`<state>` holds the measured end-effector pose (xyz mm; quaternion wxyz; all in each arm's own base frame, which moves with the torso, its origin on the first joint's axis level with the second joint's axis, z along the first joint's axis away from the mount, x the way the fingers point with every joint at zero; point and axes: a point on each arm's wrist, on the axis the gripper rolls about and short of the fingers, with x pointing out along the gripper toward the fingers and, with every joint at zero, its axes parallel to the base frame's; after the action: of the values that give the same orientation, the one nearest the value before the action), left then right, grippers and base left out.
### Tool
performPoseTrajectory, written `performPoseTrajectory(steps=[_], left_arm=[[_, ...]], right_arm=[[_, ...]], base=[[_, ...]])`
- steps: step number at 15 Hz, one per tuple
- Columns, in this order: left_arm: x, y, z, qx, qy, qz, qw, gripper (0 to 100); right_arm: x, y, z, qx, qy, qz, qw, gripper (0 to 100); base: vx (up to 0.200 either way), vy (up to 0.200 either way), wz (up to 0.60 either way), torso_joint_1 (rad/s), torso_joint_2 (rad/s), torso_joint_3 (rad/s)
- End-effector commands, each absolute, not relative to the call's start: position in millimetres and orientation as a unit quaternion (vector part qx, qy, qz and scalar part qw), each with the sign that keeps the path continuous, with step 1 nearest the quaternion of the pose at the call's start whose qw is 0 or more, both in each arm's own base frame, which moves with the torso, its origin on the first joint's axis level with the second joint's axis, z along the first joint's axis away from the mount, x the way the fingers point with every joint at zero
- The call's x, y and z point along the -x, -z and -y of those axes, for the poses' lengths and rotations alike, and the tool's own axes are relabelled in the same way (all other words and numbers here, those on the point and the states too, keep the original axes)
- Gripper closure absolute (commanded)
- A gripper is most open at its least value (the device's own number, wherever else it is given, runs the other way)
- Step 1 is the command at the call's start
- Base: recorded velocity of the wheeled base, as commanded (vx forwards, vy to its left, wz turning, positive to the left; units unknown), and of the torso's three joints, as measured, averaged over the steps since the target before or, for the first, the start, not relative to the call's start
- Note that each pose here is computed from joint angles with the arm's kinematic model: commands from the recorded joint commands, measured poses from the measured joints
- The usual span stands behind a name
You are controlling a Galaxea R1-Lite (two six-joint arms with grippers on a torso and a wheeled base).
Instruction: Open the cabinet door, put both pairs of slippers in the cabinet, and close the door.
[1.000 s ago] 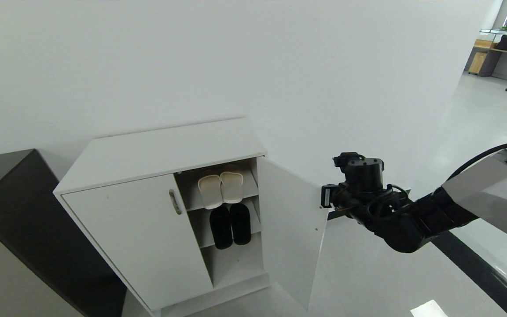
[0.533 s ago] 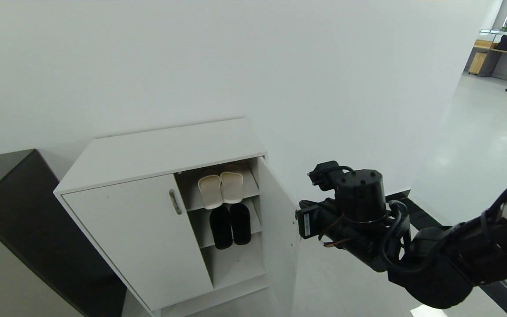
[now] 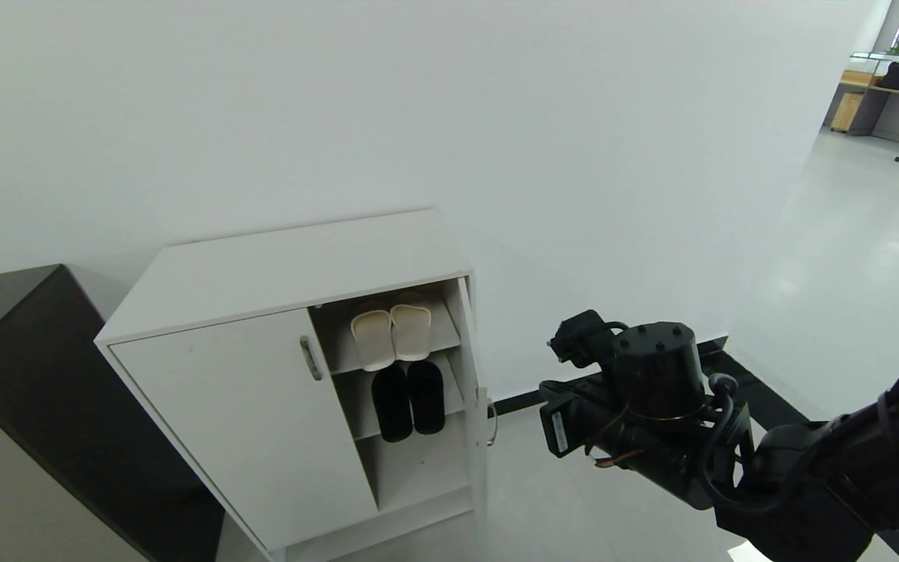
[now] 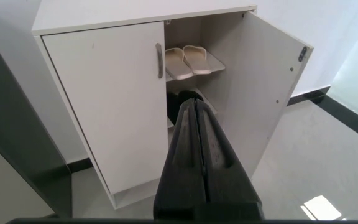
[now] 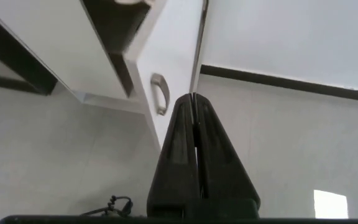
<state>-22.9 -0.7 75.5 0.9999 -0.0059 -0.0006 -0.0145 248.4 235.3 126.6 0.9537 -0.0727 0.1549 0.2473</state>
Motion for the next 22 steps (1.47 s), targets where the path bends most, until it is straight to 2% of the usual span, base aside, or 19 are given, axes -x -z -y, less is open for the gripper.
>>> performPoseTrajectory(steps=[1,3,11,15,19,22], left_arm=[[23,-75,1,0.006,0.015,0.000,1.000,100],[23,-75,1,0.006,0.015,0.000,1.000,100],[23,-75,1,0.006,0.015,0.000,1.000,100],[23,-75,1,0.006,0.015,0.000,1.000,100],[23,-75,1,0.006,0.015,0.000,1.000,100],[23,-75,1,0.006,0.015,0.000,1.000,100]], right_arm=[[-246,-126,-234,0.075,-0.248,-0.155,0.953,100],[-246,-126,-234,0.074,-0.249,-0.154,0.953,100],[-245,-122,-232,0.095,-0.250,-0.156,0.951,100],[-255,-125,-215,0.120,-0.226,-0.137,0.957,100],[-268,-143,-185,0.127,-0.182,-0.116,0.968,100],[-280,-125,-168,0.165,-0.157,-0.144,0.963,100]], base=[[0.000,0.000,0.00,0.000,0.00,0.000],[0.000,0.000,0.00,0.000,0.00,0.000],[0.000,0.000,0.60,0.001,0.00,0.001],[0.000,0.000,0.00,0.000,0.00,0.000],[0.000,0.000,0.00,0.000,0.00,0.000],[0.000,0.000,0.00,0.000,0.00,0.000]])
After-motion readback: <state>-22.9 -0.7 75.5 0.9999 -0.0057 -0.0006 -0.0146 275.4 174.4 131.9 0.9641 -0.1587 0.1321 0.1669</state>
